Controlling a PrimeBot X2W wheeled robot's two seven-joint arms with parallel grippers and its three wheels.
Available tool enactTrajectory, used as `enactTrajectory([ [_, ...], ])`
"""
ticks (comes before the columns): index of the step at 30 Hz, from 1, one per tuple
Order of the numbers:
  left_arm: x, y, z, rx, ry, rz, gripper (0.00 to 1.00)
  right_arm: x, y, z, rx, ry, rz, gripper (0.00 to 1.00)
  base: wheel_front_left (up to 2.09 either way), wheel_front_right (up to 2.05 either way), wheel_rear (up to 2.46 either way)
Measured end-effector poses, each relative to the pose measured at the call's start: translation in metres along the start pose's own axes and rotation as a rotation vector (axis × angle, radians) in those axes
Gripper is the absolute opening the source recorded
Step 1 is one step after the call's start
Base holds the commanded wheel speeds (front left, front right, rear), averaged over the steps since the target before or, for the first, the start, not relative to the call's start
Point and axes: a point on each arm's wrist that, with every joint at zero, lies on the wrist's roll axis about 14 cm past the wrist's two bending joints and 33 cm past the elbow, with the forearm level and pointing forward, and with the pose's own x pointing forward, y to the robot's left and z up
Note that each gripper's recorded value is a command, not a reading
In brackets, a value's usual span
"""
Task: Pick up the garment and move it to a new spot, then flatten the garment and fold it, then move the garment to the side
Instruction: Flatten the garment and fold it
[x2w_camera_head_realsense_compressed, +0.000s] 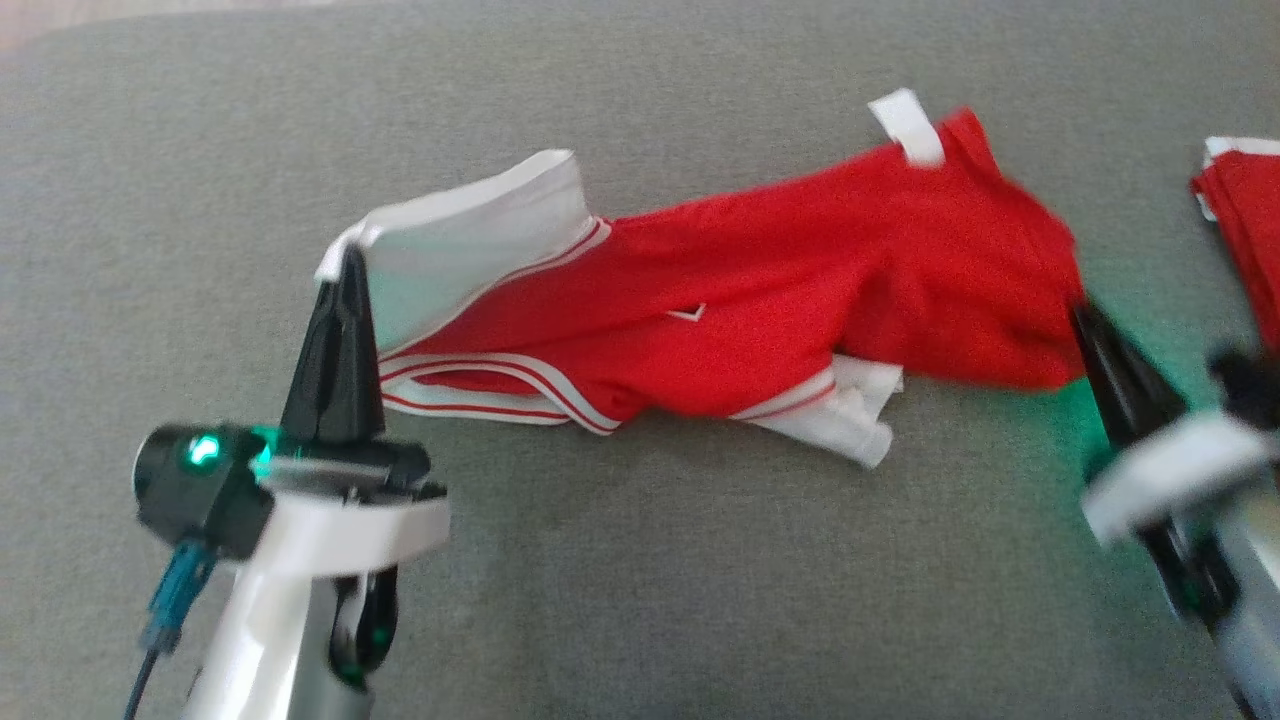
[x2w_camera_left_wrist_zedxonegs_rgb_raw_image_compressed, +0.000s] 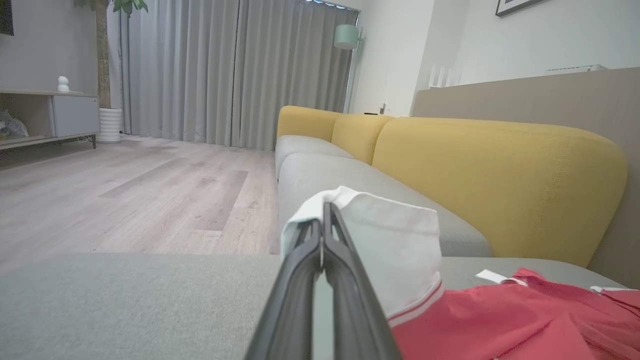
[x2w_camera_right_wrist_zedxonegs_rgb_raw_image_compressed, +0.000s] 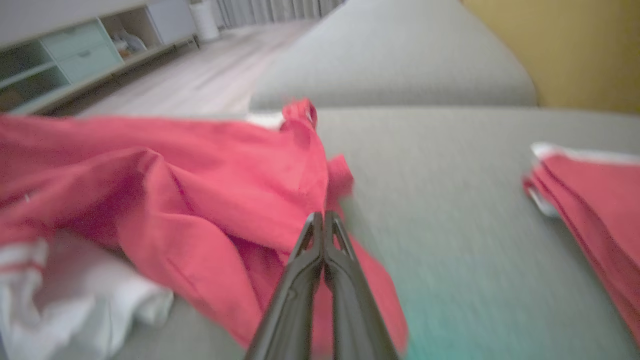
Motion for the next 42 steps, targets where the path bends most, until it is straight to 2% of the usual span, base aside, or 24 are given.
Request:
enactTrajectory([
  [5,-0.018,0.003,-0.017,-0.028,0.053,0.015,0.0,-0.08,-0.025,-0.073,0.029,0.196,-0.093,0.0,0.0,0.0,0.0],
  [9,-0.029,-0.001,-0.028,-0.063,0.104,0.011,0.0,-0.122,-0.022,-0.102,0.079,0.296,-0.153,0.0,0.0,0.0,0.0],
  [10,-0.03,-0.002,-0.029,-0.071,0.108,0.009,0.0,-0.127,-0.022,-0.102,0.085,0.293,-0.173,0.1,0.0,0.0,0.0],
  [11,-0.031,-0.003,-0.029,-0.081,0.11,0.008,0.0,-0.131,-0.024,-0.102,0.078,0.291,-0.192,1.0,0.0,0.0,0.0],
  [14,-0.031,-0.008,-0.027,-0.098,0.11,-0.001,0.0,-0.135,-0.031,-0.09,-0.041,0.281,-0.22,1.0,0.0,0.0,0.0],
  [17,-0.032,-0.014,-0.024,-0.11,0.104,-0.017,0.0,-0.122,-0.035,-0.049,-0.212,0.18,-0.227,1.0,0.0,0.0,0.0],
  [19,-0.033,-0.017,-0.022,-0.115,0.101,-0.022,0.0,-0.11,-0.022,-0.022,-0.294,0.107,-0.206,1.0,0.0,0.0,0.0],
  [20,-0.036,-0.019,-0.02,-0.116,0.098,-0.028,0.0,-0.097,-0.004,-0.005,-0.35,0.061,-0.169,1.0,0.0,0.0,0.0],
  [24,-0.042,-0.022,-0.018,-0.124,0.099,-0.025,0.0,-0.068,0.022,0.007,-0.478,0.057,-0.093,1.0,0.0,0.0,0.0],
  [27,-0.047,-0.025,-0.019,-0.132,0.105,-0.021,0.0,-0.051,0.024,0.004,-0.556,0.1,-0.08,1.0,0.0,0.0,0.0],
  [32,-0.054,-0.028,-0.016,-0.148,0.098,-0.017,0.0,-0.044,0.006,-0.012,-0.639,0.2,-0.116,1.0,0.0,0.0,0.0],
  [42,-0.057,-0.031,-0.019,-0.16,0.102,-0.025,0.0,-0.047,-0.021,-0.004,-0.679,0.209,-0.206,1.0,0.0,0.0,0.0],
])
